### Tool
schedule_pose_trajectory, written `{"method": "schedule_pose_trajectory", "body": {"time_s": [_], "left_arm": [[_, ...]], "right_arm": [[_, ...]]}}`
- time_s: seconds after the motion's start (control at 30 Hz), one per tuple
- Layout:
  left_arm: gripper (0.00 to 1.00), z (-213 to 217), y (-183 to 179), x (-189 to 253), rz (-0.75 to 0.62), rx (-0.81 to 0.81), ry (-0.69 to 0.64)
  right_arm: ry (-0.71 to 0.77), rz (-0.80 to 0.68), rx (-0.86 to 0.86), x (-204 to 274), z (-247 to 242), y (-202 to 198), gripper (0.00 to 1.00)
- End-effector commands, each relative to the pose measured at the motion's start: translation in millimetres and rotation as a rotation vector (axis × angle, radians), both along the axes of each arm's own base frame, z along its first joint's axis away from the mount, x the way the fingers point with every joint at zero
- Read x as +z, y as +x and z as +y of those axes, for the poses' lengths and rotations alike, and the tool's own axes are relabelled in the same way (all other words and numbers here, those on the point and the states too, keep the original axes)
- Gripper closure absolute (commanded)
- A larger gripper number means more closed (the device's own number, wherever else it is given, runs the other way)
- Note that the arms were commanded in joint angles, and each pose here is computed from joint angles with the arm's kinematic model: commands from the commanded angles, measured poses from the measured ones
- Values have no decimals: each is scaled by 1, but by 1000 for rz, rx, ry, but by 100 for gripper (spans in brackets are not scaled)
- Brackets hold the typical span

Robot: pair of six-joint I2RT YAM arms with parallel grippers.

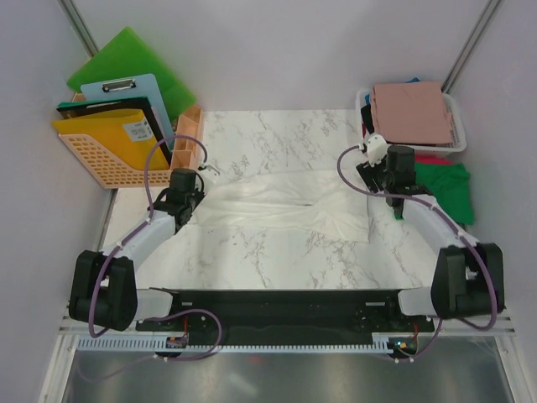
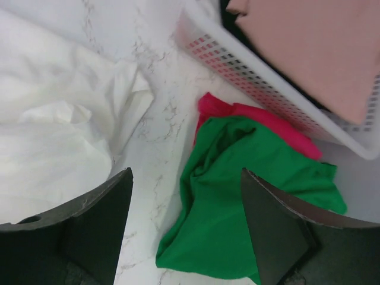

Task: Fold and stack the t-shirts
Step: Fold the tshirt

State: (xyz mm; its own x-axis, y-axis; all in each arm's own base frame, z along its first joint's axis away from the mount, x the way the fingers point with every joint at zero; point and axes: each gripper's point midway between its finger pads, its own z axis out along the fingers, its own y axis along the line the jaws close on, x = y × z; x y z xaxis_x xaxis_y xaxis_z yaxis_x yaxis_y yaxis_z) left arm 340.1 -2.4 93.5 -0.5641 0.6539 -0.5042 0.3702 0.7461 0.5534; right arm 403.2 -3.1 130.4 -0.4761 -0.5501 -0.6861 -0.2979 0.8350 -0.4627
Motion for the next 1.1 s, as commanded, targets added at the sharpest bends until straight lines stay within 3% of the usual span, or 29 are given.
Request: {"method": "schedule_pose_trajectory", "body": {"time_s": [0.0, 0.27, 0.7, 0.77, 0.8, 0.83, 0.93, 1.07], "left_arm": [[98, -3, 10, 16, -72, 5, -31], [98, -3, 15, 16, -75, 13, -32], [98, 13, 33, -8, 22, 141, 58], [81, 17, 32, -9, 27, 158, 73], [66, 19, 31, -10, 26, 164, 77], [36, 21, 30, -8, 20, 174, 82], [16, 28, 26, 2, -10, 202, 86], [11, 40, 16, 23, -51, 225, 96]], "right_arm": [[78, -163, -77, 53, -4, -14, 20], [31, -159, -33, 69, -9, -75, 19], [42, -118, -15, 58, -6, -89, 15], [43, -112, -14, 55, -5, -90, 13], [39, -107, -16, 53, -6, -91, 12], [34, -99, -21, 49, -7, -92, 12], [15, -79, -26, 40, -11, -96, 11], [-5, -77, -41, 38, -15, -99, 11]]}}
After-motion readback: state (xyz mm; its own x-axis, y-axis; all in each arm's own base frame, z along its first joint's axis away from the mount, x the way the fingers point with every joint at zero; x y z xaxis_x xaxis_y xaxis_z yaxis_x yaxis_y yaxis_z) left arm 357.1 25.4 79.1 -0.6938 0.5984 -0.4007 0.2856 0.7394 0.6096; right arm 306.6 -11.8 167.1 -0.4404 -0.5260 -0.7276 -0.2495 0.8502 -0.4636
